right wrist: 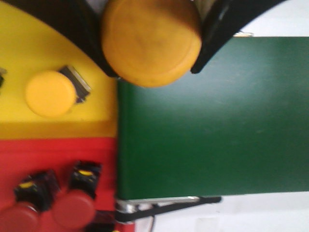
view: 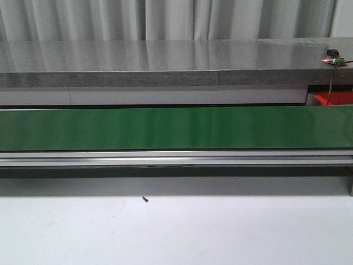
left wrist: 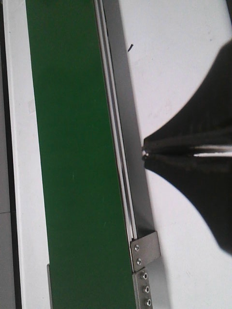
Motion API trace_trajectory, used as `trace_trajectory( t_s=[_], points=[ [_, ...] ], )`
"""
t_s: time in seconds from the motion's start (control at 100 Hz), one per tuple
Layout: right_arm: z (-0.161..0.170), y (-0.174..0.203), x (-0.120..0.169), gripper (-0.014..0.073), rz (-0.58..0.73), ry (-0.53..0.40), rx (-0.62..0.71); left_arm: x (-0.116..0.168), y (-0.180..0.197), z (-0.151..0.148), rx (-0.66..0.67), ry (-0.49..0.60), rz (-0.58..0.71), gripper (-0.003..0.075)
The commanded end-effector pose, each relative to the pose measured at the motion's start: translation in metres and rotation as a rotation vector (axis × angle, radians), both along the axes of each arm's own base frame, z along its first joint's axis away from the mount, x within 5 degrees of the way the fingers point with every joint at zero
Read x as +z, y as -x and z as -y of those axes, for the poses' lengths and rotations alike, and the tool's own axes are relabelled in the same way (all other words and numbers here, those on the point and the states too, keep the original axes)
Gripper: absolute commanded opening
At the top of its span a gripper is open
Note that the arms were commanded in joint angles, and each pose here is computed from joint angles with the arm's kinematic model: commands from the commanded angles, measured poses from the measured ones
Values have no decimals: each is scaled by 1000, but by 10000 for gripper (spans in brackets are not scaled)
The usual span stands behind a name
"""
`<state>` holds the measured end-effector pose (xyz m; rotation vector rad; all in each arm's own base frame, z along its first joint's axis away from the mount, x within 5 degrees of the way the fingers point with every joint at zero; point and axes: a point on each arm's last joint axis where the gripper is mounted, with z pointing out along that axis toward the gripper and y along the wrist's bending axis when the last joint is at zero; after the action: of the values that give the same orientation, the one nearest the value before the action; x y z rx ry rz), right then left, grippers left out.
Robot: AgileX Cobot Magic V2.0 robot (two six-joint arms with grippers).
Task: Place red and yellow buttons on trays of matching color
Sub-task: 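Carry the yellow button into the yellow tray and open the right gripper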
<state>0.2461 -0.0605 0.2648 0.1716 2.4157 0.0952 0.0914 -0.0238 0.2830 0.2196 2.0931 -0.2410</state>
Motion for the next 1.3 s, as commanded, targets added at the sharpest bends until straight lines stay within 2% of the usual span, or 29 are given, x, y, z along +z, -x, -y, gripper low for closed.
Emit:
trace_trajectory(
  t_s=[0.0,0.15,0.42,0.65,1.06,1.15,1.29],
  points=[
    [15,6,8,170,76,21,-93,13,-4,0,20,33,79,-20],
    [34,18,-10,170,78,29,-221,13,-4,0,20,33,79,-20],
    [55,37,-34,170,93,76,-375,13,-4,0,20,33,79,-20],
    [70,47,-51,170,116,42,-539,13,-4,0,20,33,79,-20],
    [77,39,-87,176,-17,-22,-561,13,-4,0,20,33,79,-20],
    [77,38,-89,242,-28,-25,-561,13,-4,0,20,33,79,-20],
    [77,38,-90,456,-30,-26,-560,13,-4,0,20,33,79,-20]
  ],
)
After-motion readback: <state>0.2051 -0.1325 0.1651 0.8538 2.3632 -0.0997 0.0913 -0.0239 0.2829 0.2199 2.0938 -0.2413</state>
